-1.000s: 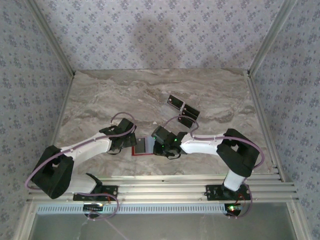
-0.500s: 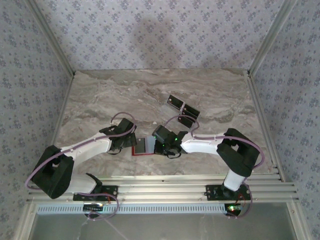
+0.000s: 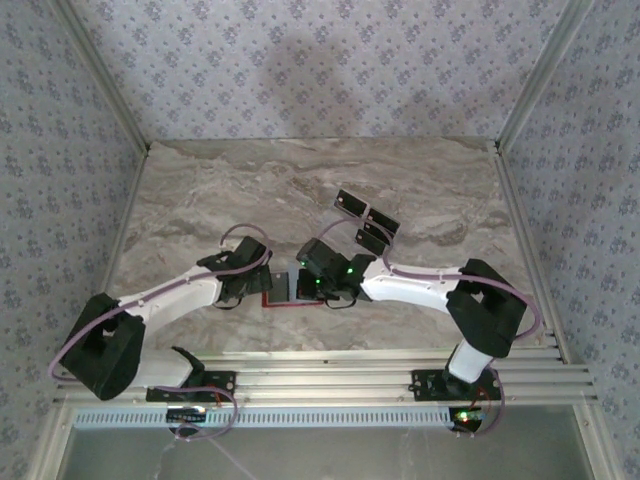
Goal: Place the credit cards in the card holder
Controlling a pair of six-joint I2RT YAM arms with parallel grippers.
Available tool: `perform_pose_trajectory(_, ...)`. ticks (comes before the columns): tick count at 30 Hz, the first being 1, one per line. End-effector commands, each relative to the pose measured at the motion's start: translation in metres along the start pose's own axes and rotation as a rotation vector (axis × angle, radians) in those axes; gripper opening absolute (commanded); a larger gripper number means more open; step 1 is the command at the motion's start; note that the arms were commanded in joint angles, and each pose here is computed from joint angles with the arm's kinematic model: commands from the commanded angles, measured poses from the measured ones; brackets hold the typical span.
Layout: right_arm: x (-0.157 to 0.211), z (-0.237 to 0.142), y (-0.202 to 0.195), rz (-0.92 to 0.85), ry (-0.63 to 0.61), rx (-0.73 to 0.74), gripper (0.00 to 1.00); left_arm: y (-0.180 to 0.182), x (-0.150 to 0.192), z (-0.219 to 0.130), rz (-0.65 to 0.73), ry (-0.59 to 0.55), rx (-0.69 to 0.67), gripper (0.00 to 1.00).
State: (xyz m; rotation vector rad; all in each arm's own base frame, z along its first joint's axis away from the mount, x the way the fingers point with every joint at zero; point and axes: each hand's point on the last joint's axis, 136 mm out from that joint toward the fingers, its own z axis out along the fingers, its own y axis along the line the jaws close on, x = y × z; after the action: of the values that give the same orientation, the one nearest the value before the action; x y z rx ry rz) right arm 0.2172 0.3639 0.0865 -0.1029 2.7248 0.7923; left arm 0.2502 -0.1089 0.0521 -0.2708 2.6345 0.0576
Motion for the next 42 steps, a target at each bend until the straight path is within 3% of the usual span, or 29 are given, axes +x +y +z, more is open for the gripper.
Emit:
perform_pose_trajectory(1, -0.003, 0.006, 0.016, -0.038, 0.019, -0.021, 0.0, 0.01, -0.006, -0.011, -0.036, -0.04, -0.026, 1.0)
perform_pose_trajectory(11, 0.001, 0.052, 0.057, -0.084, 0.092, -0.088, 0.0, 0.031, -0.016, -0.037, -0.159, -0.149, -0.023, 1.0)
perform_pose_trajectory(12, 0.002, 0.057, 0.059, -0.084, 0.105, -0.097, 0.03, 0.032, -0.016, -0.038, -0.164, -0.151, -0.024, 1.0)
perform_pose_trajectory(17, 0.001, 0.057, 0.076, -0.131, 0.116, -0.165, 0.41, 0.034, -0.014, -0.038, -0.181, -0.151, -0.015, 1.0)
perform_pose_trajectory(22, -0.013, 0.016, 0.095, -0.216, 0.051, -0.258, 0.52, 0.034, -0.014, -0.038, -0.179, -0.153, -0.019, 1.0)
perform_pose_trajectory(26, -0.024, -0.015, 0.093, -0.245, 0.012, -0.283, 0.54, 0.033, -0.015, -0.039, -0.171, -0.154, -0.018, 1.0)
perform_pose_trajectory(30, -0.046, -0.045, 0.065, -0.243, -0.048, -0.229, 0.54, 0.028, -0.015, -0.037, -0.144, -0.138, -0.009, 1.0)
perform_pose_trajectory(42, -0.113, -0.1, -0.096, -0.314, -0.06, 0.207, 0.52, -0.001, -0.009, -0.015, -0.04, -0.03, 0.011, 1.0)
